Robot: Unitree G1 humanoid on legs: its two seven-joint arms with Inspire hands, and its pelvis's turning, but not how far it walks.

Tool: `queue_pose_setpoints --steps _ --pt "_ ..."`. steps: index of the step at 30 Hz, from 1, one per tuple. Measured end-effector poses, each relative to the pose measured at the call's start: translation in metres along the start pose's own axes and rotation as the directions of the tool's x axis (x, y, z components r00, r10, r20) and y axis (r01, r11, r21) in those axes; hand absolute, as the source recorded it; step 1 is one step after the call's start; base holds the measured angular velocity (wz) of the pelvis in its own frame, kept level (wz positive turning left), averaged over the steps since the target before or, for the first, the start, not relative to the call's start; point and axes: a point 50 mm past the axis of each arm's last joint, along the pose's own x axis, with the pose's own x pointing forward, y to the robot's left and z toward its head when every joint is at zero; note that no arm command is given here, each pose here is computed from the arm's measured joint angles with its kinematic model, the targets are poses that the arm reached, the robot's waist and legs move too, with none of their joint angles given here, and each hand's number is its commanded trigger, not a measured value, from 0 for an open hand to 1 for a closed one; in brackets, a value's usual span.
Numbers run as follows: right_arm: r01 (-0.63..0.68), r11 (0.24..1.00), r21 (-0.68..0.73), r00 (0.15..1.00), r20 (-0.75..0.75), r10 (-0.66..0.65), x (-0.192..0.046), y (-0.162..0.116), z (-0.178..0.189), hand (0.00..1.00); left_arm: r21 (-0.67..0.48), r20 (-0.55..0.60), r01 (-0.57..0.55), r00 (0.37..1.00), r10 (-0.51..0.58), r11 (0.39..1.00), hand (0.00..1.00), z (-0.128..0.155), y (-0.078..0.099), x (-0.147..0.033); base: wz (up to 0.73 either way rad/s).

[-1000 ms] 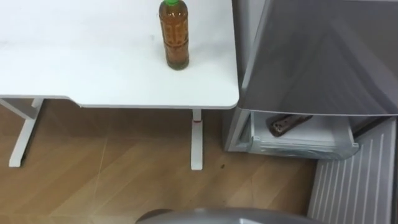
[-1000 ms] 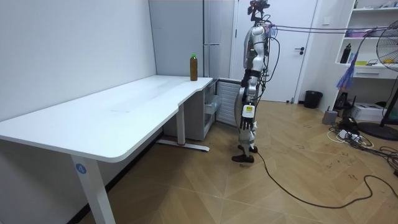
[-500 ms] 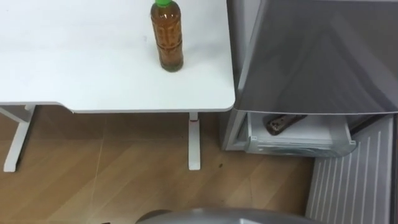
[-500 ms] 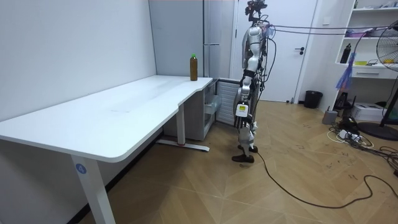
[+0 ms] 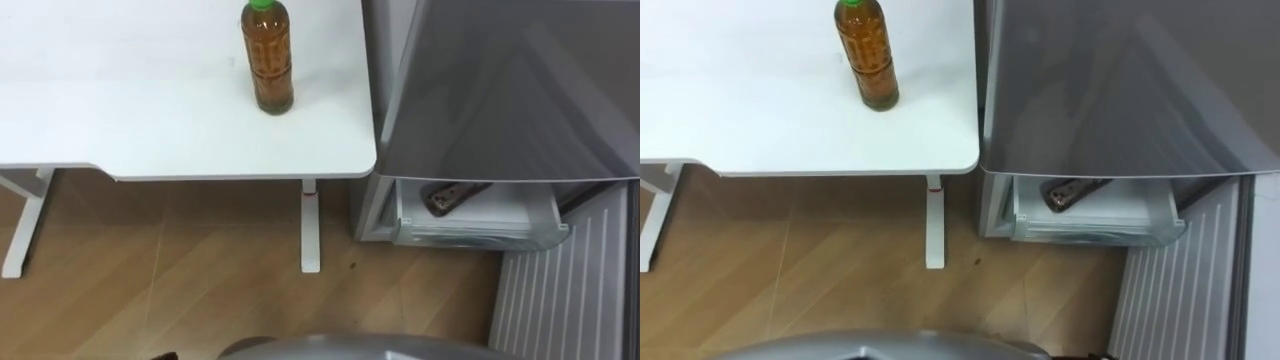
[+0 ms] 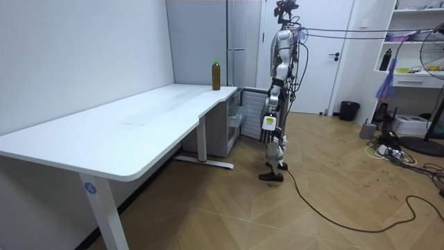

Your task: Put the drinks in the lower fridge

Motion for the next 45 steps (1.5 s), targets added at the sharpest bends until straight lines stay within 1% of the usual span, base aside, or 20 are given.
queue_pose_setpoints --steps 2,4,6,12,14,16,17,20,22,23,25,26,27,30,33,35,37,40,42,45 --pt "0.004 1.000 -0.011 1.000 0.008 -0.003 0.000 0.000 0.001 0.00 -0.107 0.011 -0.010 1.000 0.011 0.994 0.00 0.002 -0.001 0.000 -0.02" --pt "0.014 1.000 -0.011 1.000 0.006 -0.014 0.000 -0.002 -0.002 0.00 -0.261 0.018 -0.027 0.999 0.033 0.965 0.00 0.004 0.000 0.000 -0.05" --pt "0.026 1.000 0.014 1.000 0.008 -0.026 0.000 -0.005 -0.003 0.00 -0.355 0.035 -0.047 0.997 0.064 0.934 0.00 0.009 0.004 0.000 -0.13" --pt "0.094 0.995 0.043 0.995 0.025 -0.095 -0.002 -0.013 -0.006 0.00 -0.505 0.032 -0.207 0.966 0.258 0.838 0.00 0.019 0.025 -0.004 -0.05" --pt "0.099 0.995 0.034 0.995 0.026 -0.100 -0.002 -0.015 -0.008 0.00 -0.574 0.051 -0.246 0.941 0.334 0.781 0.00 0.031 0.034 -0.008 -0.07" --pt "0.111 0.994 0.023 0.993 0.041 -0.112 -0.002 -0.017 -0.008 0.00 -0.647 0.120 -0.289 0.875 0.468 0.705 0.00 0.058 0.051 -0.020 -0.07" --pt "0.113 0.993 0.019 0.993 0.045 -0.113 -0.002 -0.017 -0.007 0.00 -0.666 0.135 -0.297 0.855 0.501 0.685 0.00 0.064 0.054 -0.023 0.00" --pt "0.117 0.993 0.014 0.989 0.092 -0.118 -0.003 -0.015 0.001 0.00 -0.733 0.195 -0.322 0.743 0.640 0.598 0.00 0.090 0.069 -0.043 0.00" --pt "0.118 0.993 0.015 0.986 0.117 -0.119 -0.003 -0.014 0.007 0.00 -0.766 0.240 -0.339 0.638 0.731 0.547 0.00 0.108 0.079 -0.061 0.00" --pt "0.117 0.993 0.015 0.985 0.122 -0.118 -0.003 -0.013 0.008 0.00 -0.776 0.254 -0.335 0.609 0.751 0.534 0.00 0.113 0.081 -0.066 0.00" --pt "0.115 0.993 0.023 0.983 0.139 -0.117 -0.003 -0.013 0.010 0.00 -0.811 0.300 -0.321 0.491 0.818 0.490 0.00 0.126 0.090 -0.087 0.00" --pt "0.113 0.993 0.025 0.983 0.145 -0.116 -0.003 -0.013 0.011 0.00 -0.817 0.312 -0.318 0.459 0.832 0.482 0.00 0.129 0.091 -0.092 0.00" --pt "0.112 0.993 0.026 0.982 0.154 -0.114 -0.004 -0.013 0.011 0.00 -0.832 0.333 -0.300 0.400 0.854 0.466 0.00 0.137 0.094 -0.104 0.00" --pt "0.104 0.994 0.020 0.983 0.153 -0.106 -0.004 -0.014 0.009 0.00 -0.880 0.383 -0.183 0.270 0.883 0.438 0.00 0.154 0.100 -0.139 0.05" --pt "0.092 0.996 0.014 0.982 0.162 -0.093 -0.004 -0.014 0.007 0.00 -0.892 0.432 -0.066 0.172 0.885 0.447 0.00 0.166 0.101 -0.166 0.10" --pt "0.078 0.997 0.006 0.983 0.165 -0.078 -0.004 -0.014 0.006 0.00 -0.877 0.476 -0.011 0.129 0.870 0.481 0.00 0.172 0.100 -0.179 0.00" --pt "0.057 0.998 0.001 0.985 0.161 -0.056 -0.004 -0.013 0.004 0.00 -0.842 0.539 0.044 0.085 0.838 0.538 0.00 0.178 0.096 -0.192 0.00" --pt "0.049 0.999 -0.001 0.986 0.159 -0.049 -0.004 -0.015 0.002 0.00 -0.798 0.602 0.097 0.064 0.796 0.595 0.00 0.185 0.092 -0.200 -0.01" --pt "0.041 0.999 -0.007 0.986 0.164 -0.040 -0.004 -0.014 0.004 0.00 -0.767 0.638 0.147 0.077 0.766 0.624 0.00 0.188 0.088 -0.202 0.00" --pt "0.035 0.999 -0.009 0.985 0.169 -0.033 -0.004 -0.012 0.005 0.00 -0.681 0.728 0.230 0.112 0.676 0.695 0.00 0.196 0.074 -0.200 0.01"
